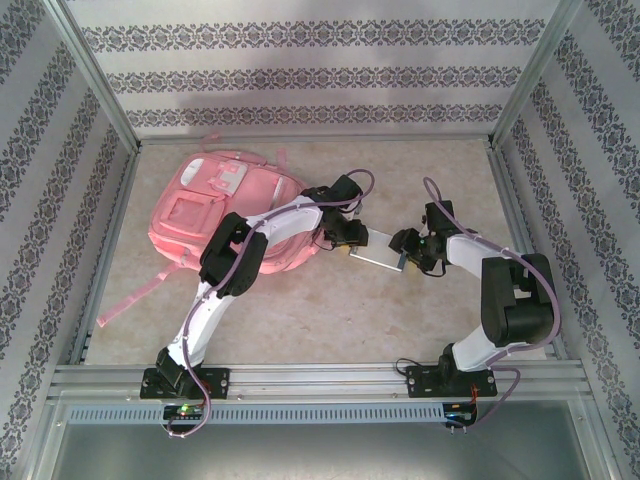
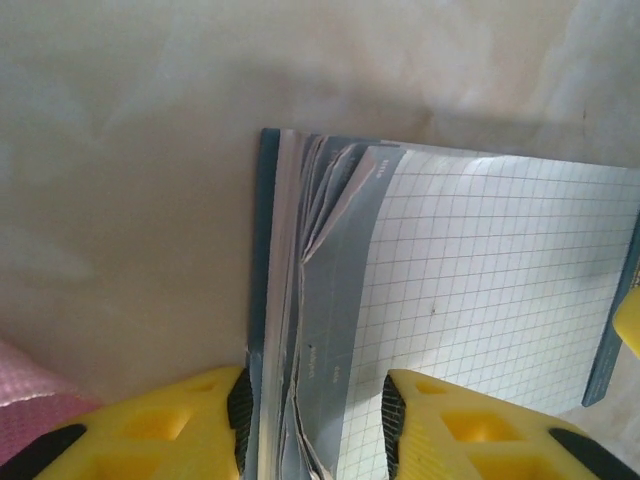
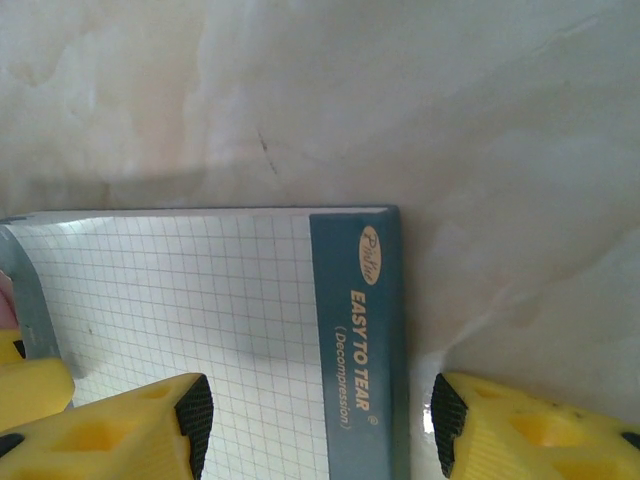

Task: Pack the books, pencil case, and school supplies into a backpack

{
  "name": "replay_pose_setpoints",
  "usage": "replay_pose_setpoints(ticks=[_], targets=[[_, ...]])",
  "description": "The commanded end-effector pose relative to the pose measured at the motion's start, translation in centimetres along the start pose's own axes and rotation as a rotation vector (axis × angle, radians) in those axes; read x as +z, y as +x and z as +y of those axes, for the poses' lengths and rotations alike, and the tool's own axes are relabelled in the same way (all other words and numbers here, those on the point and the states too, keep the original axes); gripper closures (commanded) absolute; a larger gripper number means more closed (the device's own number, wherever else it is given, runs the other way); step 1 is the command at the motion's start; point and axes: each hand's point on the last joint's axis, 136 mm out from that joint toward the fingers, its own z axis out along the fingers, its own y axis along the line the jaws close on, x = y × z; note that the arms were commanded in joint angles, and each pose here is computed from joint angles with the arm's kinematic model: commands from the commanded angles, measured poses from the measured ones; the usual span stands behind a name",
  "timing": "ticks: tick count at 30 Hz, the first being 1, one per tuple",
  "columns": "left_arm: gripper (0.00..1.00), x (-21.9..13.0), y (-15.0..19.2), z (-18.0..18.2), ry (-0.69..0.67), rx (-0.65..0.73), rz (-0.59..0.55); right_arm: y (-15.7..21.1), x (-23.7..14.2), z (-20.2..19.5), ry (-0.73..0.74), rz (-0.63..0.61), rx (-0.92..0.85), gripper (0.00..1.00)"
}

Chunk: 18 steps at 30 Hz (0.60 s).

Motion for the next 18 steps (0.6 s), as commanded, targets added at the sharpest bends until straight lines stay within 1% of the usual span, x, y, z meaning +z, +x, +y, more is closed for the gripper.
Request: replay_pose_setpoints(ticks=[1, 4, 6, 9, 15, 18], targets=[[0.63, 1.8, 1.6, 0.9, -0.014, 0.002, 0.055, 0.3, 0.3, 0.6, -0.045, 0.007, 0.006, 0.39], [0.72, 2.3, 1.9, 0.9, -0.005, 0.003, 0.071, 0.4, 0.7, 1.8, -0.106, 0.033, 0.009, 0.4], [0.78, 2.6, 2.2, 0.6, 0.003, 0.007, 0.082, 0.3, 0.4, 3.0, -0.173, 0.034, 0.013, 0.41], [0.82, 3.0, 2.5, 0.7, 0.002, 0.011, 0.095, 0.2, -1.0, 5.4, -0.278, 0.022, 0.008, 0.43], [0.85, 3.2, 2.8, 0.8, 0.002, 0.017, 0.106, 0.1, -4.6, 8.0, -0.371, -0.038, -0.029, 0.47], [0.87, 3.1, 2.9, 0.7, 0.01, 0.02, 0.11, 0.1, -5.5, 8.5, -0.389, -0.046, -0.036, 0.48]])
